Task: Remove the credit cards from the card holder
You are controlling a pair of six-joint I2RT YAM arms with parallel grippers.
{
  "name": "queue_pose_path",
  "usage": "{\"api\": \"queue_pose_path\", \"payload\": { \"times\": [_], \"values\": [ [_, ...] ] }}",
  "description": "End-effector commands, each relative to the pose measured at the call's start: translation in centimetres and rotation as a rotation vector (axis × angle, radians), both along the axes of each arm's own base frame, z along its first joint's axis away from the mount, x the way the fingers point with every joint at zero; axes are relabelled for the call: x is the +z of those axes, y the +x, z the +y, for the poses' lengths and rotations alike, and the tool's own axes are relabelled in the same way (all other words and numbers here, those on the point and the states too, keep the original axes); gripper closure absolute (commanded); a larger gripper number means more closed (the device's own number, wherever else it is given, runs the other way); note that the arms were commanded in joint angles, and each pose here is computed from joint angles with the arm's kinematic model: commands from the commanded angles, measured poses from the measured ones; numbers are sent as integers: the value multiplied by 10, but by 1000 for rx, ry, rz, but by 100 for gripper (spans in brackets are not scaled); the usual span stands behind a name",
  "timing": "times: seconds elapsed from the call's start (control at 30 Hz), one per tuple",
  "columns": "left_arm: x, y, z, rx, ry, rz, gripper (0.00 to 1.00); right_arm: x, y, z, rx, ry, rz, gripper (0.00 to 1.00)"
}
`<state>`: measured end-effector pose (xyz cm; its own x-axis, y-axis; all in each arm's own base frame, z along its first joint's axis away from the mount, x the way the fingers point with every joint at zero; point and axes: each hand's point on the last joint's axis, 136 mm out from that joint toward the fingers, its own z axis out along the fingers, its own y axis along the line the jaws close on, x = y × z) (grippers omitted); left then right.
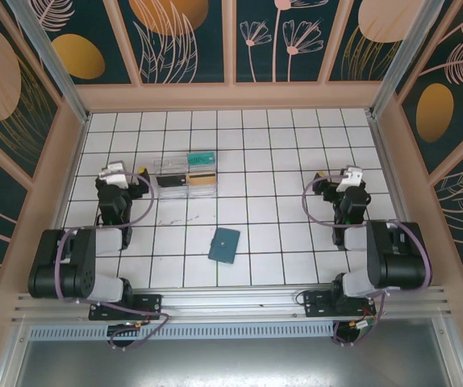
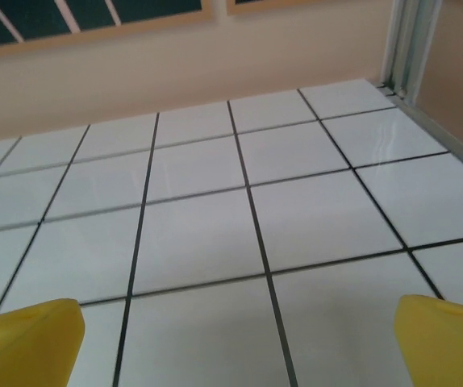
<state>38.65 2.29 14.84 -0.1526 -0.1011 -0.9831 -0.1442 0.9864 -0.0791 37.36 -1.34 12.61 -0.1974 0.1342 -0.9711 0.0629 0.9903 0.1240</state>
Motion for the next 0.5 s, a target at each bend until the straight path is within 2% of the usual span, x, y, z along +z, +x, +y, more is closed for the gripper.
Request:
{"api": "queue_pose_path", "payload": {
  "times": [0.0,0.07,0.2,0.27,0.37,0.47],
  "values": [
    [24,3,27,184,-92,65,1,44,3,-3,-39,68,-60,1],
    [36,4,40,295,-187,118,1,61,-3,0,-28,121,-105,1],
    [57,4,38,368,-371,220,1,82,-2,10,1,301,-97,1],
    [61,5,22,274,-421,222,1,88,-1,11,-18,426,-65,1],
    [65,-4,2,162,-489,203,1,78,-5,-1,-160,617,50,1],
    [68,-16,-18,53,-542,195,1,82,-6,19,-58,668,78,1]
  ]
}}
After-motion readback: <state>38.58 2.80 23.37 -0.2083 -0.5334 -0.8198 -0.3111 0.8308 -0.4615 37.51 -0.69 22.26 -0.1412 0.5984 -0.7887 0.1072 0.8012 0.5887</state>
